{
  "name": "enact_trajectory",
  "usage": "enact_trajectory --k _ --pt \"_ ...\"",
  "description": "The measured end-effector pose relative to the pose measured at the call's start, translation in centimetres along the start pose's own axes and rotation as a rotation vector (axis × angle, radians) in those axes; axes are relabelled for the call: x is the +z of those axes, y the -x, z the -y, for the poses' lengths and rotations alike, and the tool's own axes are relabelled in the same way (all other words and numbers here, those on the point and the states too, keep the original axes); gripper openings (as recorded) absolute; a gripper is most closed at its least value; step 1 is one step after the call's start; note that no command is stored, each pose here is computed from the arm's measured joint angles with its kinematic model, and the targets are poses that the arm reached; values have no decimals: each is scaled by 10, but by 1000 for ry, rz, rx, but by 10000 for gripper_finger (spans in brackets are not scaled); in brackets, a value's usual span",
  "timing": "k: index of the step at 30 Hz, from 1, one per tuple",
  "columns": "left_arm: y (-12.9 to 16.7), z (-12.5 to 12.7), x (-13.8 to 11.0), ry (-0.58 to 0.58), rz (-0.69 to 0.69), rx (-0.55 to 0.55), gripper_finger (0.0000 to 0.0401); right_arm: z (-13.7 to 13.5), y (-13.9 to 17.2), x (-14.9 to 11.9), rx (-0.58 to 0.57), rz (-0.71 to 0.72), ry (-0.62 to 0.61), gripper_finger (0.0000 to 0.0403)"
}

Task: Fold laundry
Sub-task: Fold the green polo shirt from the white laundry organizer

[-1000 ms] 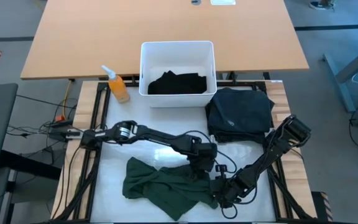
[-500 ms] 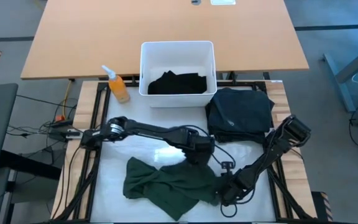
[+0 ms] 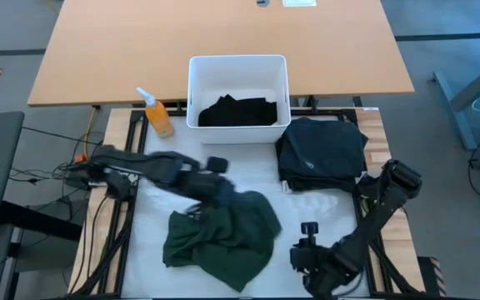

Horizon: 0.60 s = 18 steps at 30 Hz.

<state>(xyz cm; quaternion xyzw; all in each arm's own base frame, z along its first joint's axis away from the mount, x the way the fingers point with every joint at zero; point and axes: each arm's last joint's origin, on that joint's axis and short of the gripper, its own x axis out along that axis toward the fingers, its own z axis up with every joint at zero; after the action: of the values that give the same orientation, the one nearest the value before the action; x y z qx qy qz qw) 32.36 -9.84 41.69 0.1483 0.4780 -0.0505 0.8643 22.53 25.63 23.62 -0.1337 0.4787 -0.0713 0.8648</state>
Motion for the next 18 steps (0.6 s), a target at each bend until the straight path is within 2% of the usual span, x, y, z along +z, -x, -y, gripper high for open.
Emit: enact_trajectory --k 4,8,14,18 --pt "47 20 -12 70 112 -9 0 -11 6 1 -123 259 -20 101" --pt "60 47 -25 94 133 30 0 -15 -10 -3 -158 366 -96 101" --pt "19 92 -49 57 3 151 0 -11 -48 -13 -136 404 -209 101" --pt "-33 115 -67 76 -9 207 0 2 -67 -18 -176 365 -216 101"
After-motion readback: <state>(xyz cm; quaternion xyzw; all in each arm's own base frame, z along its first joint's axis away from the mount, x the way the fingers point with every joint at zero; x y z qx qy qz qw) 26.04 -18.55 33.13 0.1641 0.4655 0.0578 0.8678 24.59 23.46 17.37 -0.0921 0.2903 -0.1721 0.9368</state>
